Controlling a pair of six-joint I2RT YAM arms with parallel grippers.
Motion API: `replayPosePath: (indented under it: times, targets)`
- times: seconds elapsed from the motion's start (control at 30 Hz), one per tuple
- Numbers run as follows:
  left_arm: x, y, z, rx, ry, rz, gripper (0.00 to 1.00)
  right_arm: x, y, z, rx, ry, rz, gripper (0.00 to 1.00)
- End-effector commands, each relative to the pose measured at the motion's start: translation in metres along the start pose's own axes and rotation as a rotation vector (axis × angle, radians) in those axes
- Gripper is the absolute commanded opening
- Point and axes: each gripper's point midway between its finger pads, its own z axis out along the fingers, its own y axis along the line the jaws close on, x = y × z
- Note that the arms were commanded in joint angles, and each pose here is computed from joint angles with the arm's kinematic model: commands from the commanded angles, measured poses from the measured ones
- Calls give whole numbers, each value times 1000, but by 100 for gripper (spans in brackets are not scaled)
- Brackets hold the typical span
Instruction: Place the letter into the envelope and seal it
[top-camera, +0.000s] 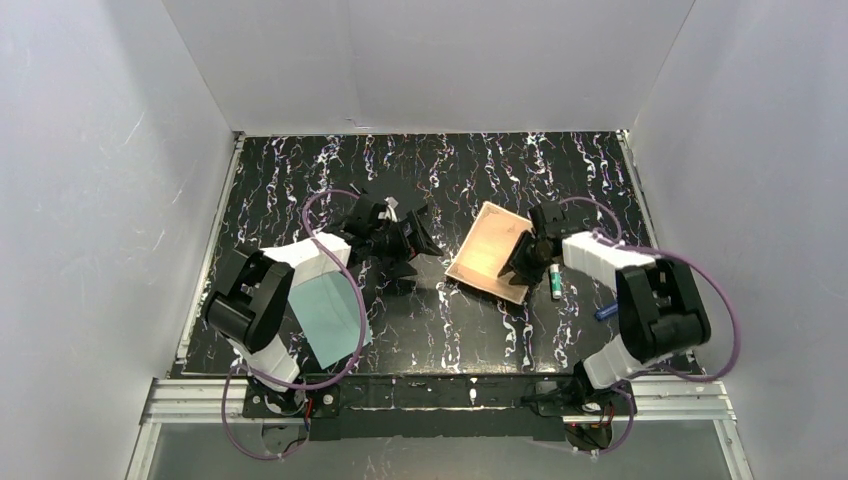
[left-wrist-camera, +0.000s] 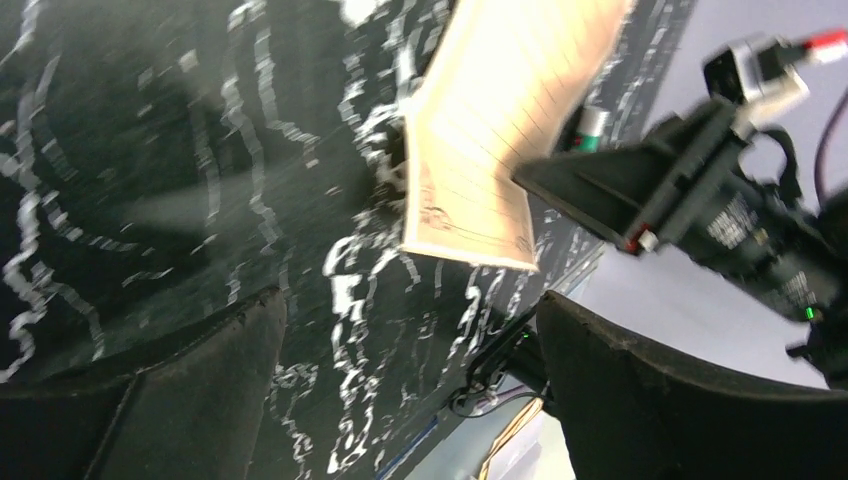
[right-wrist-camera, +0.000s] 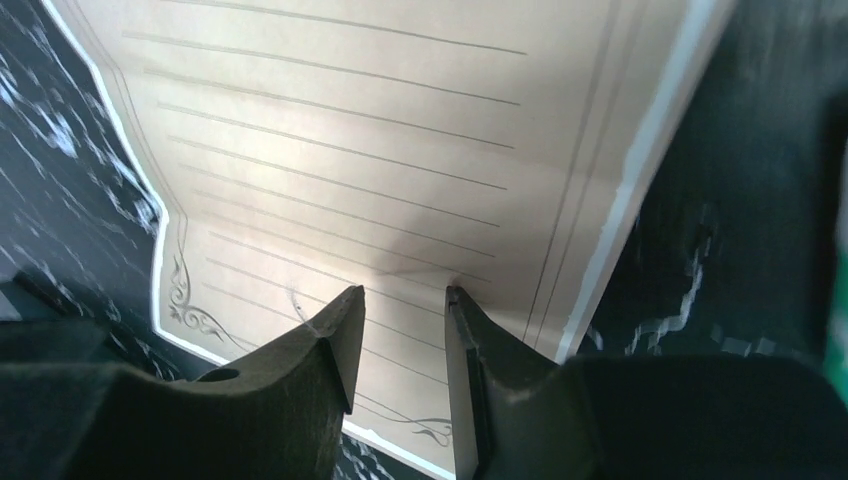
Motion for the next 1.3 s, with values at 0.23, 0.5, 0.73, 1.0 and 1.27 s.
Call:
replayPosePath:
  times: [0.23, 0.5, 0.73, 1.0, 1.27]
  targets:
    - [22, 33, -38, -66, -115, 22, 95, 79, 8, 23, -57, -11, 359, 47]
    - [38, 49, -22, -37, -58, -71, 95, 85, 31, 41, -66, 32, 282, 45]
    - [22, 44, 1, 9, -82, -105, 93, 86, 42, 46, -55, 70, 177, 43]
    - [8, 53, 16, -13, -129, -135, 60, 86, 68, 45, -158, 110, 152, 43]
    - [2, 28, 27, 65, -55, 2, 3, 82, 99, 43, -263, 144, 90, 43]
